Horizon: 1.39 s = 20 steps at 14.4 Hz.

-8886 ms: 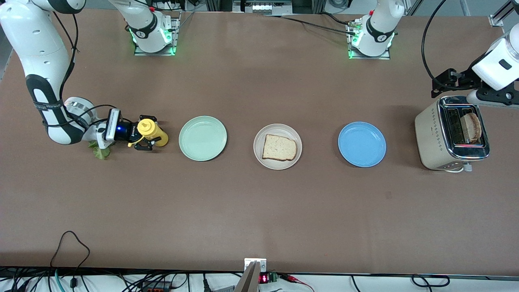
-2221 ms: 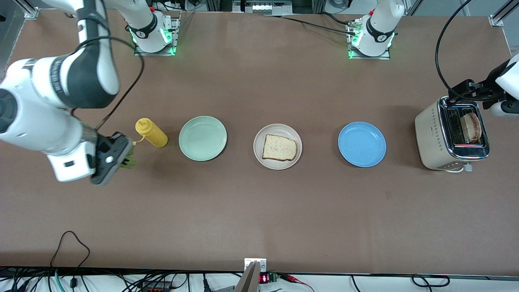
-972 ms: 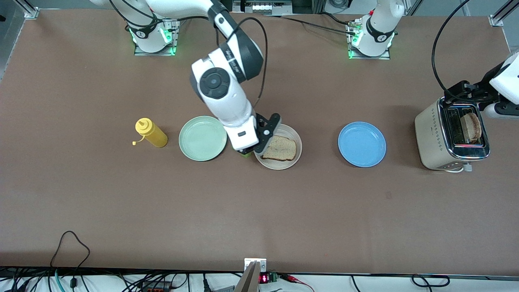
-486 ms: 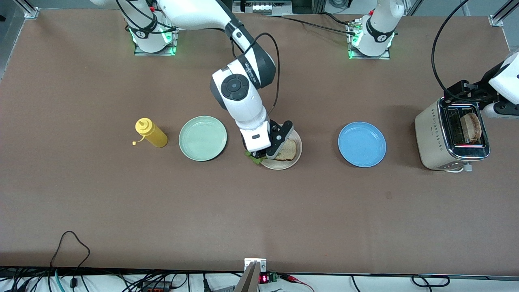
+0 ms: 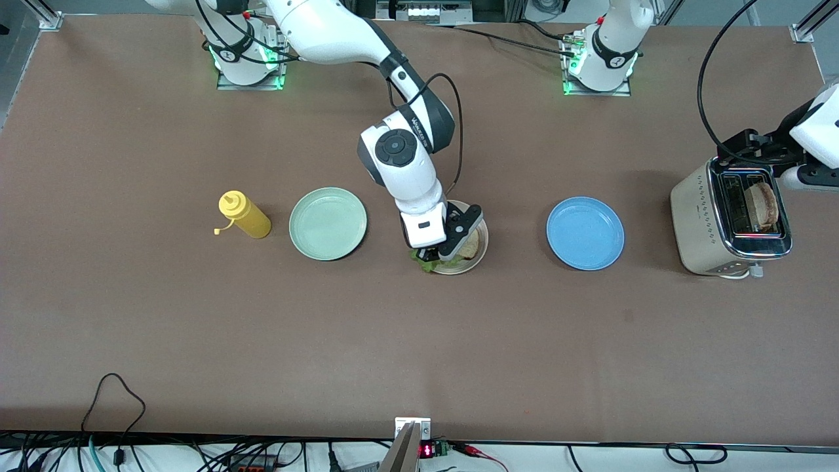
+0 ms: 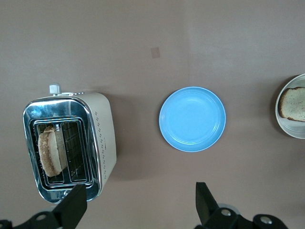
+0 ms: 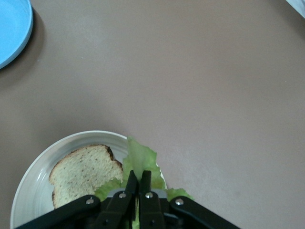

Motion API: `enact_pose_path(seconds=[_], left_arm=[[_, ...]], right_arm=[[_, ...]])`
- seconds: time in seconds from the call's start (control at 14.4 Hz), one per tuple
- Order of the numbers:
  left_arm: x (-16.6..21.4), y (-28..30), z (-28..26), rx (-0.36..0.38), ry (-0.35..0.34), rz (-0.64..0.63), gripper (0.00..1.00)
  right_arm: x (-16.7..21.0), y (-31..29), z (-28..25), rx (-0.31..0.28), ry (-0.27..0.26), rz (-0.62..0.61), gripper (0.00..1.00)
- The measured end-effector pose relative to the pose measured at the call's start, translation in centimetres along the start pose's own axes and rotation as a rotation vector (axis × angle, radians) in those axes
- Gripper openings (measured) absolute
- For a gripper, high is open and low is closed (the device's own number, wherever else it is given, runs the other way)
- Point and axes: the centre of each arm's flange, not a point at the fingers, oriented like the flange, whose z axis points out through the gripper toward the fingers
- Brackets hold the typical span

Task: Make sandwich in beige plate with both arms
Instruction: 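Lower the lettuce onto the toast and open the right gripper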

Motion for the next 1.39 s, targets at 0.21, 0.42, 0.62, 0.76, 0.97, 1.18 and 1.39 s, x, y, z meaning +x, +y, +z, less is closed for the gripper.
enact_pose_path(seconds=[0.21, 0.42, 0.62, 0.76, 0.97, 1.18, 1.39], left_arm=[[0.0, 0.0, 0.0, 0.0, 0.0, 0.0, 1.0], [0.0, 0.0, 0.0, 0.0, 0.0, 0.0, 1.0], [0.0, 0.0, 0.0, 0.0, 0.0, -0.001, 1.0], [0.0, 0.0, 0.0, 0.0, 0.0, -0.001, 1.0], [0.0, -0.1, 0.0, 0.0, -0.001, -0.001, 1.0], [0.0, -0.1, 0.0, 0.0, -0.001, -0.002, 1.0], [0.0, -0.1, 0.0, 0.0, -0.001, -0.002, 1.0]], right_arm=[[-0.1, -1.5, 1.1, -0.004, 0.009, 0.04, 0.04], [-0.1, -3.3, 2.1, -0.011, 0.035, 0.081, 0.04], [-0.4, -4.0, 3.0, -0.017, 0.045, 0.099, 0.04], [-0.4, -4.0, 3.1, -0.018, 0.047, 0.102, 0.08], [-0.2, -3.9, 2.9, -0.019, 0.049, 0.103, 0.32], [0.6, -3.4, 1.1, -0.004, 0.001, 0.11, 0.6], [1.9, -1.1, -3.5, 0.02, -0.04, 0.143, 0.9]])
